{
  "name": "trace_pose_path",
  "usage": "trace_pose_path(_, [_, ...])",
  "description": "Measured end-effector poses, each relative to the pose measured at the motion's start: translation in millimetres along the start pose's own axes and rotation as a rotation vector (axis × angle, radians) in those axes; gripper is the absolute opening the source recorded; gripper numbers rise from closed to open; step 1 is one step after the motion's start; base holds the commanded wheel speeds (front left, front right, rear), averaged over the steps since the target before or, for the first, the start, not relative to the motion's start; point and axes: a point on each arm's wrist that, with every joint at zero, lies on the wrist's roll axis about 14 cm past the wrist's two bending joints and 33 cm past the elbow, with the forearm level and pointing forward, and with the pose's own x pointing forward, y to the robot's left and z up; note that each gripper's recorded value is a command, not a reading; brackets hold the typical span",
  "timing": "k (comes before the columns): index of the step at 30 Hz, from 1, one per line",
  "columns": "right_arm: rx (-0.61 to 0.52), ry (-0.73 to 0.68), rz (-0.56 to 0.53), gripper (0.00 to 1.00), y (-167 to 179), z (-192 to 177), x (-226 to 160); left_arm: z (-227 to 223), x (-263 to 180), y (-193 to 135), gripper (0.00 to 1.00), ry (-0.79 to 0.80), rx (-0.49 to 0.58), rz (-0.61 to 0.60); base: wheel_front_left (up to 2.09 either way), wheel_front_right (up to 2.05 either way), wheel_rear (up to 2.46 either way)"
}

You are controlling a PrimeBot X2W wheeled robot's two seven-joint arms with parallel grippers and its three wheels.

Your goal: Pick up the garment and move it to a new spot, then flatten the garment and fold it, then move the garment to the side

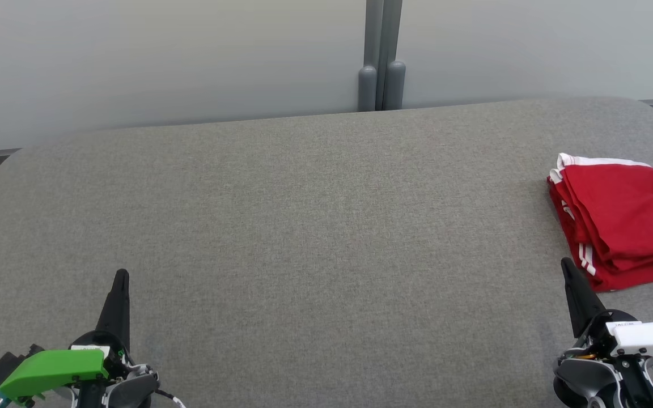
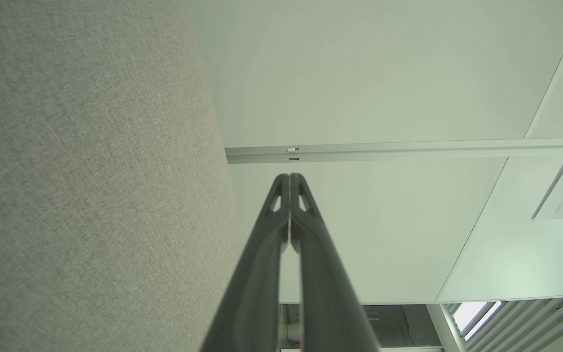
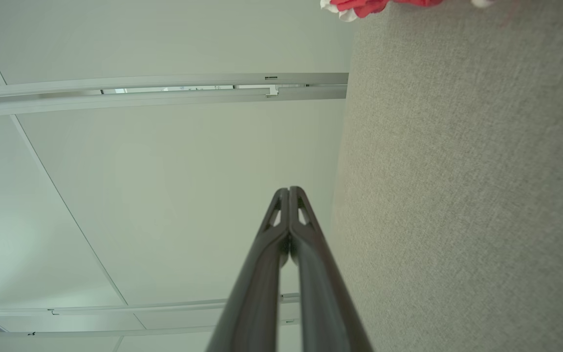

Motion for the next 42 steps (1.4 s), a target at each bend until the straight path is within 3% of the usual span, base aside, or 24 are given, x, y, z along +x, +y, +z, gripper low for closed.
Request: trace_pose_path(42, [0.001,0.001,-0.001,0.00,-0.3,-0.2,-0.1,0.4,0.1,-0.3,0.00,-0.001,-0.001,-0.001,0.00,0.00,0.00])
